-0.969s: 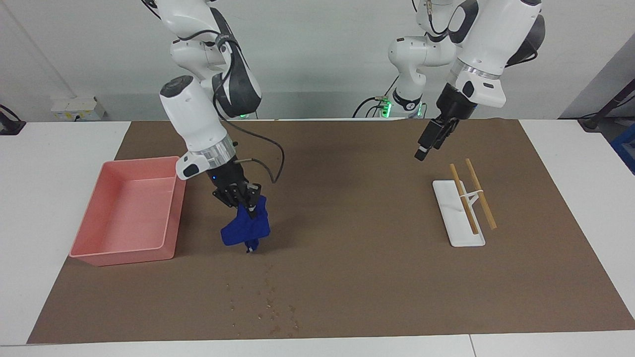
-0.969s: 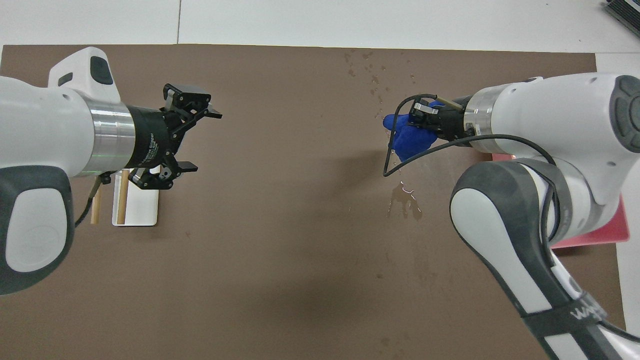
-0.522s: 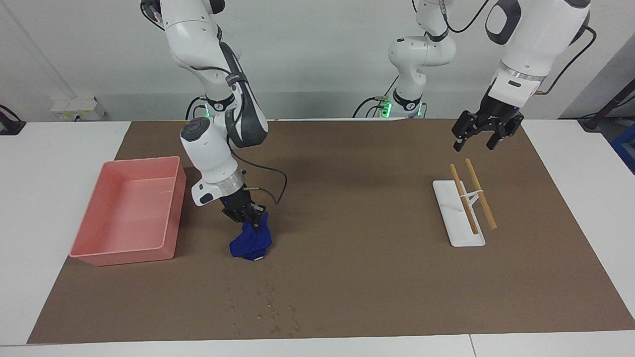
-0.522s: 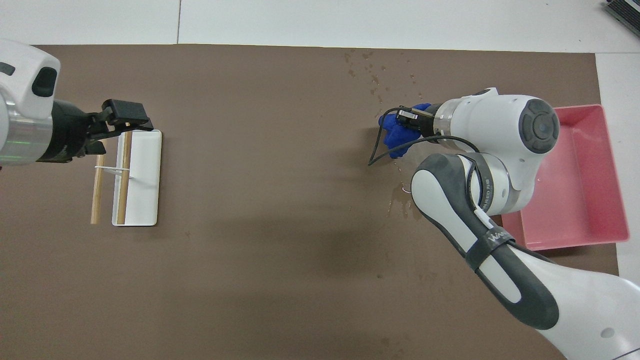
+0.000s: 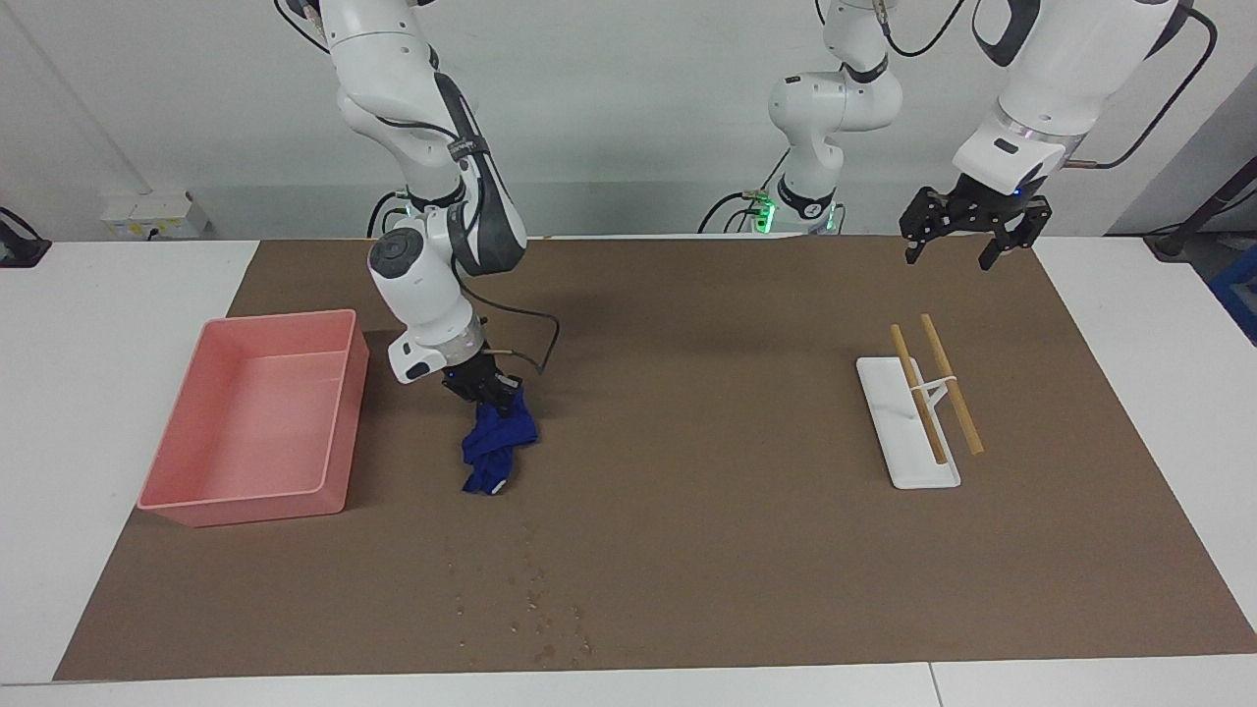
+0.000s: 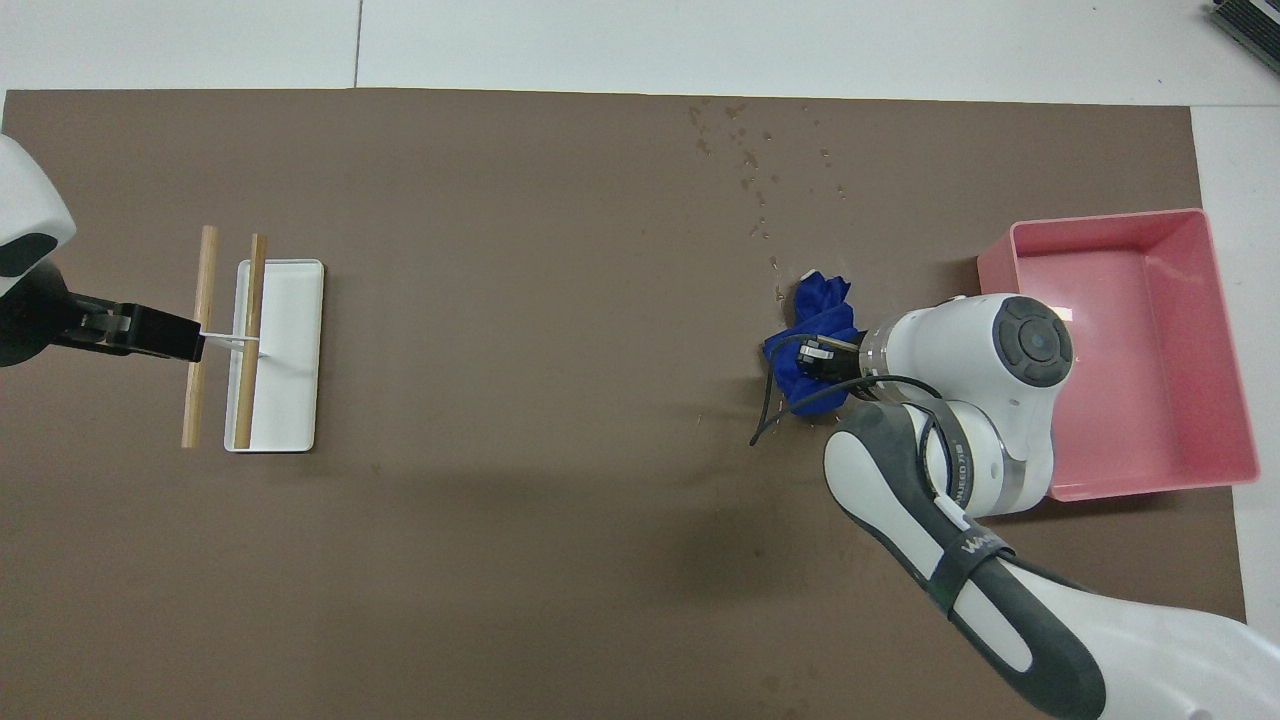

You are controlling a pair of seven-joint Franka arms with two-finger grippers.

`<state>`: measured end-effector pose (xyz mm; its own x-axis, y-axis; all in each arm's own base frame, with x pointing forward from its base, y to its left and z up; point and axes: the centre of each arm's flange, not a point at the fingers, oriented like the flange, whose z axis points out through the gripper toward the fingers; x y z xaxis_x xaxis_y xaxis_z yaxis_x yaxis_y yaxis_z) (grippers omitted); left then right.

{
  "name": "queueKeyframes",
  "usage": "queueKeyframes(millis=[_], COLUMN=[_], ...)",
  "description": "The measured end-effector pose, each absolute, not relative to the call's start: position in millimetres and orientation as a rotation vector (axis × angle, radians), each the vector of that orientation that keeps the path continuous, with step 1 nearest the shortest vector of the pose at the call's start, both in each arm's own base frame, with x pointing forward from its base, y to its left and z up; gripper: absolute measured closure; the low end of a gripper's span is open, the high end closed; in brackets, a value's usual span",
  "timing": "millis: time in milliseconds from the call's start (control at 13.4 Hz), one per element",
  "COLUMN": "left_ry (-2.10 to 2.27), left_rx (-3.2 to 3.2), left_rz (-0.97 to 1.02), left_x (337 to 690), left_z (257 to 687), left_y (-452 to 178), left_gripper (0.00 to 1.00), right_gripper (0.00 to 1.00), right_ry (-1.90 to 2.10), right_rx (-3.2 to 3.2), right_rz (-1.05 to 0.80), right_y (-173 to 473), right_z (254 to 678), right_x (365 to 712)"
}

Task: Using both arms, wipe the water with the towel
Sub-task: 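Wipe the towel across the water streak with the right gripper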

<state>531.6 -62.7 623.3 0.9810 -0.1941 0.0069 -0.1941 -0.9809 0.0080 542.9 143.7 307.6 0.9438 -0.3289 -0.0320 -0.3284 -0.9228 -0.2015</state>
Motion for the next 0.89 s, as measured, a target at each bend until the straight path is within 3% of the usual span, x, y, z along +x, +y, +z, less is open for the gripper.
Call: queueKeyframes(millis=[671, 895], left_ry=[-0.319, -0.317], left_rx=[3.117, 3.118], left_rz=[0.006, 0.006], left_x=[531.0, 531.0], left_z=[623.0, 623.0], left_y=[-65.9, -65.3], left_gripper=[0.00, 0.00], right_gripper=[0.85, 0.85], right_ry=[0.629, 0.552], right_rx=[-2.920, -2.956], right_rz=[0.321, 0.438], right_y=[135.1, 160.7], right_z=[300.2, 296.1], right_x=[486.0, 457.0])
